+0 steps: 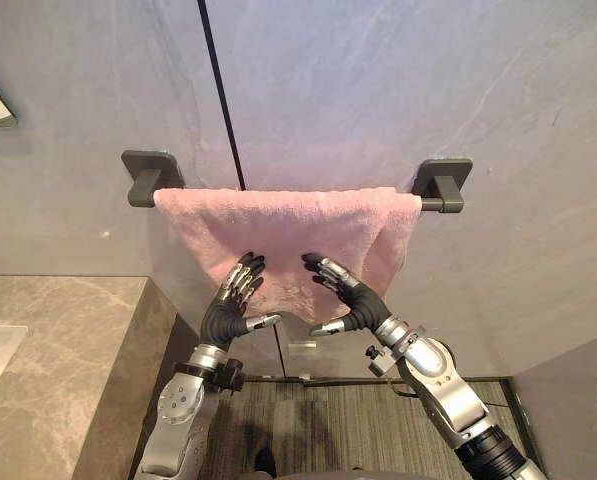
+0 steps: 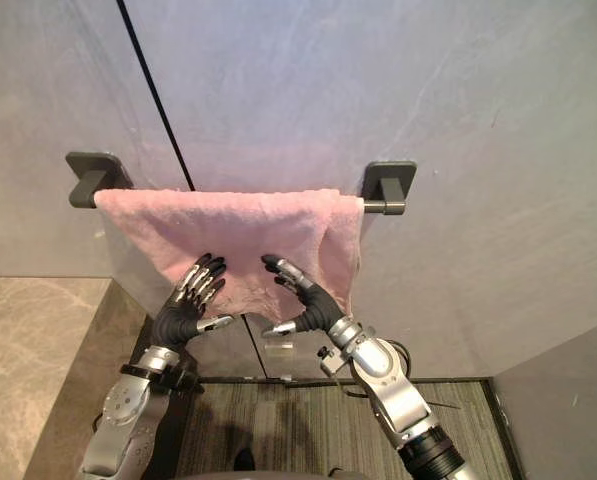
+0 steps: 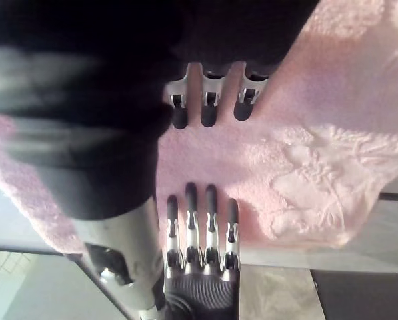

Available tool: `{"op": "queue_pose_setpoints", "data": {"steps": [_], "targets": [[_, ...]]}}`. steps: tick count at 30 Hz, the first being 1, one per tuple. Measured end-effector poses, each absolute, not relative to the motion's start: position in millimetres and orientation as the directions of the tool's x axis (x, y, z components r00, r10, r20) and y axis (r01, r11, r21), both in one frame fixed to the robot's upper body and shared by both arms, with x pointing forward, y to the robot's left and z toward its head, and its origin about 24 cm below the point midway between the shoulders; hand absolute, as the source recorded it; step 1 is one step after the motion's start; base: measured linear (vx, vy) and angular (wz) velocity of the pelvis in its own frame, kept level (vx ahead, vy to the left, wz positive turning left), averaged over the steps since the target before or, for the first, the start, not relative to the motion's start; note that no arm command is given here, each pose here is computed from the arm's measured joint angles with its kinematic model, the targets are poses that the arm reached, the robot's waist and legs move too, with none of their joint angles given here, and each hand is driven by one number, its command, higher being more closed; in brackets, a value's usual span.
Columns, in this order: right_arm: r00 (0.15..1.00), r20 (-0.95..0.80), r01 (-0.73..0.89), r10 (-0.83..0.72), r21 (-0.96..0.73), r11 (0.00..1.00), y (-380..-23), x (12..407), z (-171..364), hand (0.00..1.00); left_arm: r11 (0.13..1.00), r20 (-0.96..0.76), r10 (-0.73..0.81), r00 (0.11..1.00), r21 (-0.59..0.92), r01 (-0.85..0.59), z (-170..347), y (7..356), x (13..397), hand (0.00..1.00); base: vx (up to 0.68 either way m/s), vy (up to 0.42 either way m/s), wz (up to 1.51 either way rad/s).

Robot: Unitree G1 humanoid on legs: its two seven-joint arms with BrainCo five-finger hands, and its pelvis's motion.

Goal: Organize washtable

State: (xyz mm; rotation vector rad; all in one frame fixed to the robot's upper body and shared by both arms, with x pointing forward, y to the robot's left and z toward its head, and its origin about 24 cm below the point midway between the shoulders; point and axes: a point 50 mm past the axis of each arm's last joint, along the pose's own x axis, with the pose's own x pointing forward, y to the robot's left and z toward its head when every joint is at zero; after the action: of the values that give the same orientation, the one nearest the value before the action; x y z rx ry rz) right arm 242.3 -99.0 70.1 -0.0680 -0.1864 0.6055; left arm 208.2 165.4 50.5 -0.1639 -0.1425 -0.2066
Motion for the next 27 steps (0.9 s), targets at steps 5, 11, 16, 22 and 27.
{"op": "queue_pose_setpoints", "data": {"steps": [5,11,16,22,27], "targets": [[0.844,0.218,-0.481,0.489,-0.092,0.872,-113.1,242.9,81.7,0.00,0.975,0.158,-0.147,0.976,-0.145,0.170,49.6,169.0,208.8,0.00,-0.01,-0.001,-0.02],[0.875,0.219,-0.434,0.432,-0.044,0.900,-119.3,239.3,77.6,0.00,0.984,0.117,-0.056,0.992,-0.163,0.075,39.3,179.7,209.3,0.00,-0.01,-0.002,-0.05],[0.914,0.223,-0.352,0.338,0.024,0.936,-129.8,237.2,73.8,0.00,0.985,0.115,-0.010,0.993,-0.171,0.030,38.4,183.8,211.9,0.00,0.00,0.000,-0.01],[0.943,0.215,-0.274,0.255,0.065,0.959,-143.2,231.7,67.7,0.00,0.986,0.115,0.049,0.992,-0.164,-0.029,37.6,191.8,211.4,0.00,0.00,0.000,-0.01],[0.962,0.202,-0.202,0.184,0.071,0.977,-159.4,227.0,64.5,0.00,0.982,0.114,0.097,0.989,-0.171,-0.077,36.4,200.1,210.0,0.00,0.00,0.000,0.00]]}}
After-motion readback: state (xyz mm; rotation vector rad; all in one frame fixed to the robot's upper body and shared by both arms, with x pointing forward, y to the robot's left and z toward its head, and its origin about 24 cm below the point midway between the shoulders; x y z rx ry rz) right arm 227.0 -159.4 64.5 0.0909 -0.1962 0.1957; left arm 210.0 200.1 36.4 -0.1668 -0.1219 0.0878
